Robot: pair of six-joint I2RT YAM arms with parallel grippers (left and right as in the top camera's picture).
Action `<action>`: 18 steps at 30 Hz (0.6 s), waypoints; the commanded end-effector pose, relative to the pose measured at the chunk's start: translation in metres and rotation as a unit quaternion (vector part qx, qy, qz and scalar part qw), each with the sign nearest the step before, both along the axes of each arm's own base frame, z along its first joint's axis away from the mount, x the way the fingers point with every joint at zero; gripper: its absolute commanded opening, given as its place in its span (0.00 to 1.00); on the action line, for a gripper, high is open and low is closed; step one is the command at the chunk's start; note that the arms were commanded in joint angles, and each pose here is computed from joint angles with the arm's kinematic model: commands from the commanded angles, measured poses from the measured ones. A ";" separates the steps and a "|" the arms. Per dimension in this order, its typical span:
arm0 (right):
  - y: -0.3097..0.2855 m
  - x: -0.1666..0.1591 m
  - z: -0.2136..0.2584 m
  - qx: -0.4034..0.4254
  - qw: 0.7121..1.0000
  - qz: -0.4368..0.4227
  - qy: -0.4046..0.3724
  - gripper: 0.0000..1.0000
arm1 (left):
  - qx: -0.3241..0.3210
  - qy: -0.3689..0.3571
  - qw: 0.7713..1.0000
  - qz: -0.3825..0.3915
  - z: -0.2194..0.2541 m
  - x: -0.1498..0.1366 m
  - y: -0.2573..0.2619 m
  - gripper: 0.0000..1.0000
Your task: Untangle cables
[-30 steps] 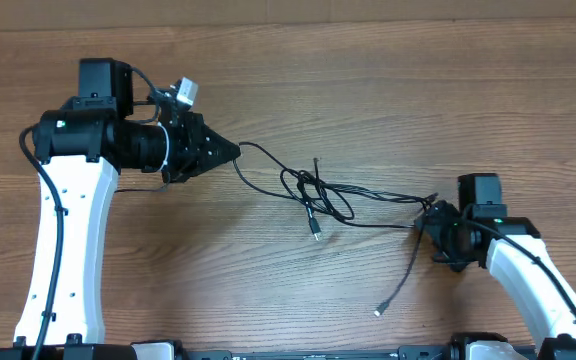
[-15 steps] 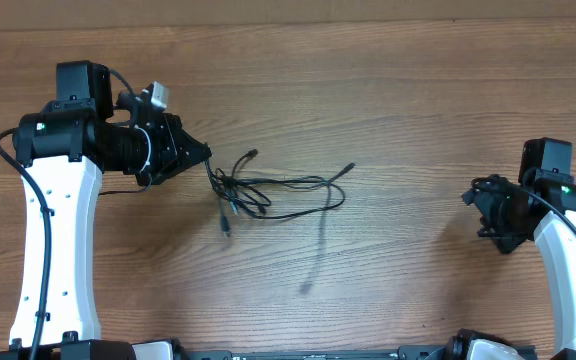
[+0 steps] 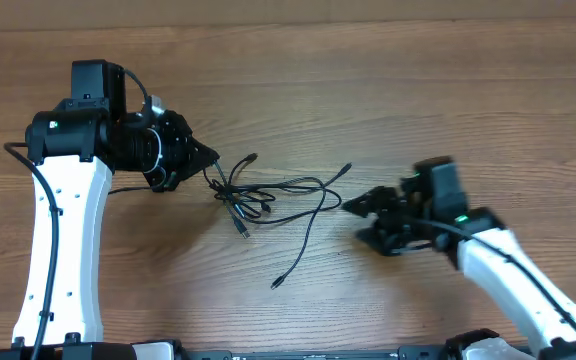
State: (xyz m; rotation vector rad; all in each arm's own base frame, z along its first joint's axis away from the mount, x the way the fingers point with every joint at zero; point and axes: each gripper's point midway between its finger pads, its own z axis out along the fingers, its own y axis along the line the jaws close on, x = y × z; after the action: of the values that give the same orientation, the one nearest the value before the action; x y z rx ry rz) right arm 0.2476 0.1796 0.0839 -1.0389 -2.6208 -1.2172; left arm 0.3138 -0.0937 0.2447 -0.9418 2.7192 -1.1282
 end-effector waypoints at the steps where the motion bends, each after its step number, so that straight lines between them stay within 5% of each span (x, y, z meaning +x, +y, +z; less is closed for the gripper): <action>1: 0.034 -0.002 -0.014 0.038 0.991 -0.094 0.082 0.61 | -0.003 -0.003 1.000 0.009 0.011 -0.001 -0.002 0.04; 18: 0.118 0.021 -0.078 0.089 0.978 -0.154 0.111 0.54 | -0.011 0.008 1.000 -0.016 0.011 -0.009 -0.025 0.04</action>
State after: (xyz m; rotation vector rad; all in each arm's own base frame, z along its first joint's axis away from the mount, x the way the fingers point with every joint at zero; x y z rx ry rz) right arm 0.2668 0.2974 0.0225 -1.4108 -2.2457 -1.3248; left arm 0.3059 -0.1118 0.2438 -0.9545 2.7651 -1.1395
